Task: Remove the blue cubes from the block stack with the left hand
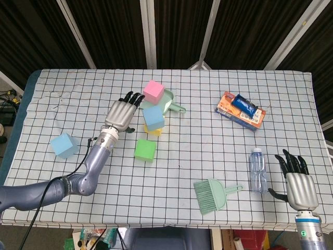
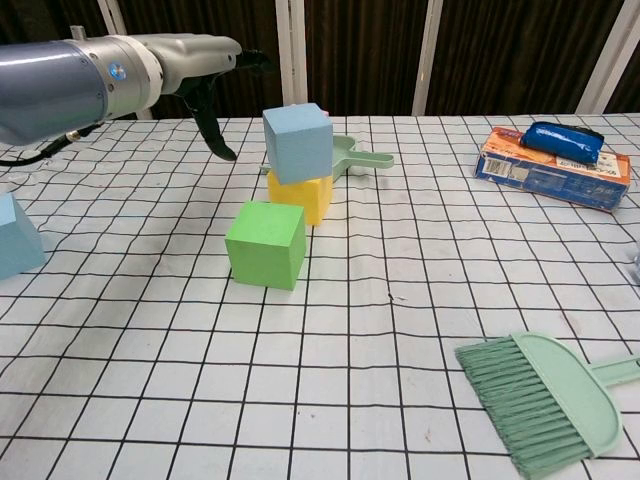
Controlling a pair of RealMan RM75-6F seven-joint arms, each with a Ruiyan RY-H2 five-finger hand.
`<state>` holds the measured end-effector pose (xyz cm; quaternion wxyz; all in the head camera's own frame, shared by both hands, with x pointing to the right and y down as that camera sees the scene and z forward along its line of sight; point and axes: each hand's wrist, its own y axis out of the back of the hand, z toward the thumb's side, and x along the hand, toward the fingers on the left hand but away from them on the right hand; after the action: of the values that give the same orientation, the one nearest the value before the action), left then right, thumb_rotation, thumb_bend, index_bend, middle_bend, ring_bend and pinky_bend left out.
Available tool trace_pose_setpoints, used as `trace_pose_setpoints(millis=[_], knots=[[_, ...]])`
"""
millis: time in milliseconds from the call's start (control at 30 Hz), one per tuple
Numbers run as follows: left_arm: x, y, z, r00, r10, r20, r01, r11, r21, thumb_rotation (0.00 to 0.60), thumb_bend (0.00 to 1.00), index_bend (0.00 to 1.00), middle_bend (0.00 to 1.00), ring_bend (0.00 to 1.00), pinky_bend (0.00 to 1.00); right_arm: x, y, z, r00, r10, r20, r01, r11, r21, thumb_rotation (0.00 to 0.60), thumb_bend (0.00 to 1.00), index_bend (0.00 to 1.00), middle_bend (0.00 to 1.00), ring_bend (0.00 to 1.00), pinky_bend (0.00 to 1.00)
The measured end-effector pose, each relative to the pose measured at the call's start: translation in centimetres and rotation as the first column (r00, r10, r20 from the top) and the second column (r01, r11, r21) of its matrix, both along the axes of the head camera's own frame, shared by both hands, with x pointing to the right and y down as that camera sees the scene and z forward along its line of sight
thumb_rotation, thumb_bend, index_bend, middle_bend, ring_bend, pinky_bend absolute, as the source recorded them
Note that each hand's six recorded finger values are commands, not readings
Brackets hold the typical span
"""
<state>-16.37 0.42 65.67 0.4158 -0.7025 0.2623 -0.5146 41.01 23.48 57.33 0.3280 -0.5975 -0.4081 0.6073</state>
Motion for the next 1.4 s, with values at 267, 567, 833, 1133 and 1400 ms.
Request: trace_pose_setpoints(millis=[267,567,833,1133,1400], knots=[[1.8,0.3,1.1,0.999,0.012,-0.038,-0.014,0.999,-0.052,0.600,0.00,0.02,0.04,0.01,0.20,0.0,0.1,0.1,1.000,-0.002,0.000,0.002,1.000,-0.004,0.600,0.12,0.16,0.03,0.10,0.00],[4.4,1.2,2.1,0.997,0.051,-0.060,-0.055,0.995,-0.078,0.600,0.00,0.01,0.04,0.01,0.21,0.2,0.0,-0.2,1.000,0.005,0.004,-0.005,1.000,0.000,0.600,0.12,0.16,0.03,0.10,0.00],[6.3,1.3,1.5,0.994,0.081,-0.072,-0.083,0.996,-0.024,0.600,0.06,0.04,0.19,0.16,0.43,0.4,0.0,-0.3,1.000,0.008,0.011,-0.008,1.000,0.000,0.600,0.12,0.16,0.03,0.10,0.00],[6.8,1.4,0.8,0.994,0.087,-0.067,-0.084,0.995,0.044,0.600,0.22,0.11,0.35,0.37,0.61,0.5,0.1,-0.3,1.000,0.012,0.025,-0.012,1.000,-0.010,0.600,0.12,0.16,0.03,0.10,0.00],[6.9,1.5,0.0,0.993,0.089,-0.075,-0.083,0.994,0.074,0.600,0.35,0.22,0.43,0.46,0.66,0.6,0.0,-0.5,0.999,0.018,0.031,-0.018,1.000,-0.007,0.600,0.12,0.16,0.03,0.10,0.00]])
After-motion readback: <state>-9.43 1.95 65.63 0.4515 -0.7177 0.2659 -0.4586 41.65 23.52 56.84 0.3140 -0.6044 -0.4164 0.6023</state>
